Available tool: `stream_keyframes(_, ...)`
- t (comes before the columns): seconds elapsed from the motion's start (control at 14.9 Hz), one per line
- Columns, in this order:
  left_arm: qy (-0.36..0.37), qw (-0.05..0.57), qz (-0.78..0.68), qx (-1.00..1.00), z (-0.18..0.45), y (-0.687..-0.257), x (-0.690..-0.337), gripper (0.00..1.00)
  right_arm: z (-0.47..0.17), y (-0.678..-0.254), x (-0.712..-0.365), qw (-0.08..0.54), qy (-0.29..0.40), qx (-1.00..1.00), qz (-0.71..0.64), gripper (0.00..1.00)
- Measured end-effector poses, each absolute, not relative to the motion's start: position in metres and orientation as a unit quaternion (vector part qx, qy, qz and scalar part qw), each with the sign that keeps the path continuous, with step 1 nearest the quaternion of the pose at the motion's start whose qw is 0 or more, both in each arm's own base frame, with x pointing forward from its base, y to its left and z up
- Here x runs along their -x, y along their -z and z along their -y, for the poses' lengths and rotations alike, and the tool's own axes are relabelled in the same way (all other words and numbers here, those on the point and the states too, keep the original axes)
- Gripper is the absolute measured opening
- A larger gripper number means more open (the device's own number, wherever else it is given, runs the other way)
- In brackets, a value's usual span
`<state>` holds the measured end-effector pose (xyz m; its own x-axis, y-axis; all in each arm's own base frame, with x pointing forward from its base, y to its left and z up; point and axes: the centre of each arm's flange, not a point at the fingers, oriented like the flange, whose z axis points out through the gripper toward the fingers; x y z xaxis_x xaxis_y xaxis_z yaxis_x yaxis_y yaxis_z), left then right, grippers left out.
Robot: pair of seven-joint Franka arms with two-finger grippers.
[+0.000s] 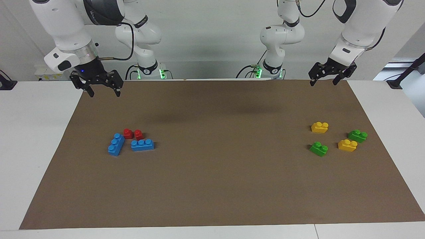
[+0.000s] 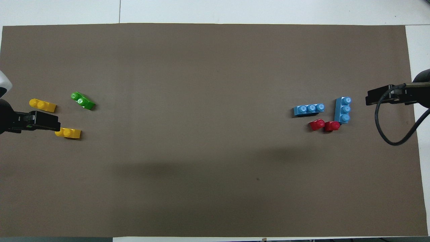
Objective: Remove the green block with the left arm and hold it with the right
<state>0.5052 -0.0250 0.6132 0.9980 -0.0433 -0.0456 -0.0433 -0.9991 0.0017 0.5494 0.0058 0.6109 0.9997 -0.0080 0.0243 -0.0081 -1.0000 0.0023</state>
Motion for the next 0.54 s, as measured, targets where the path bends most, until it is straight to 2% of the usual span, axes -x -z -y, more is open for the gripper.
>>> stream_keyframes(0.54, 0.021, 0.001, 0.023, -1.0, 0.0231, -0.6155, -0.504, 1.0, -0.0035, -0.6087, -0.5469, 0.001, 0.0, -0.999, 0.036, 1.0)
